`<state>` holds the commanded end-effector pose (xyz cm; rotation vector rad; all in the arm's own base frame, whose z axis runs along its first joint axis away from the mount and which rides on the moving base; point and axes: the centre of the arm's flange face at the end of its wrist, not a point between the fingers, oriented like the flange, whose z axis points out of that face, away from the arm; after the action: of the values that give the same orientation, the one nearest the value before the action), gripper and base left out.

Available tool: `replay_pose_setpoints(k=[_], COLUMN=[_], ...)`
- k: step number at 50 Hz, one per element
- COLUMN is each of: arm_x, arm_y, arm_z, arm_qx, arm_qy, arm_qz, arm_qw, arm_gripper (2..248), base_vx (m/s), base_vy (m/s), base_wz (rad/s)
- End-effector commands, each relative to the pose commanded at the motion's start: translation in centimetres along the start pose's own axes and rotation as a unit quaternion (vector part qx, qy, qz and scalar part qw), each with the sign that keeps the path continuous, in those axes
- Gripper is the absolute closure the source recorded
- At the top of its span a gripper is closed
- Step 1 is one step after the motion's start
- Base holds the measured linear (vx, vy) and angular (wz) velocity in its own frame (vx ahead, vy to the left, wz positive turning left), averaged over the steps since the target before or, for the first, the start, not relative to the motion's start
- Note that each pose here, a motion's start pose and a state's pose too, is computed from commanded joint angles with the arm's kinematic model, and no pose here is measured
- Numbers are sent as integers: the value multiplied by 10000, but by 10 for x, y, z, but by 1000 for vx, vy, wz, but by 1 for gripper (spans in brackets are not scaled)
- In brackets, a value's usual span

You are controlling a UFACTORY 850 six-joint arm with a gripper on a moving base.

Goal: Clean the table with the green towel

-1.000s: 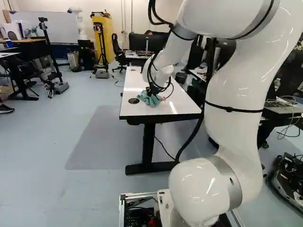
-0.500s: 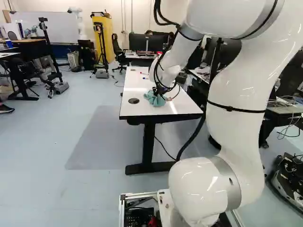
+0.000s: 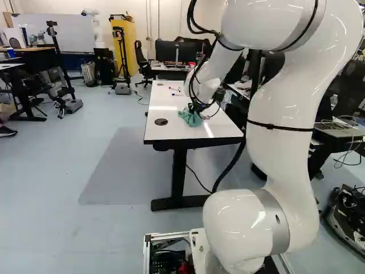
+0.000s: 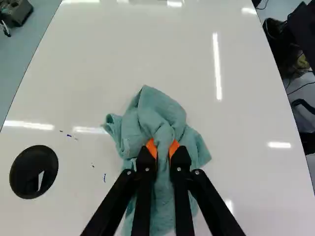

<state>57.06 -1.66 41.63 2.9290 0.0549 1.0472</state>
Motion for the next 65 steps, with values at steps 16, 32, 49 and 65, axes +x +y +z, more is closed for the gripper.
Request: replay_pose_setpoints(k=[16, 32, 49, 65], arm_x=[21, 34, 41, 40], arm_y=[-10, -34, -63, -91], arm_z=[19, 30, 36, 34], arm_qx=[58, 182, 331, 471], arm_qy=[85, 150, 195, 204], arm_qz=[-76, -227, -403, -569], arm_qw=[9999, 9995, 9984, 9971], arm_gripper=[204, 204, 204, 204], base_vx=[0, 0, 0, 0], base_vy=[0, 0, 0, 0], base_wz=[0, 0, 0, 0])
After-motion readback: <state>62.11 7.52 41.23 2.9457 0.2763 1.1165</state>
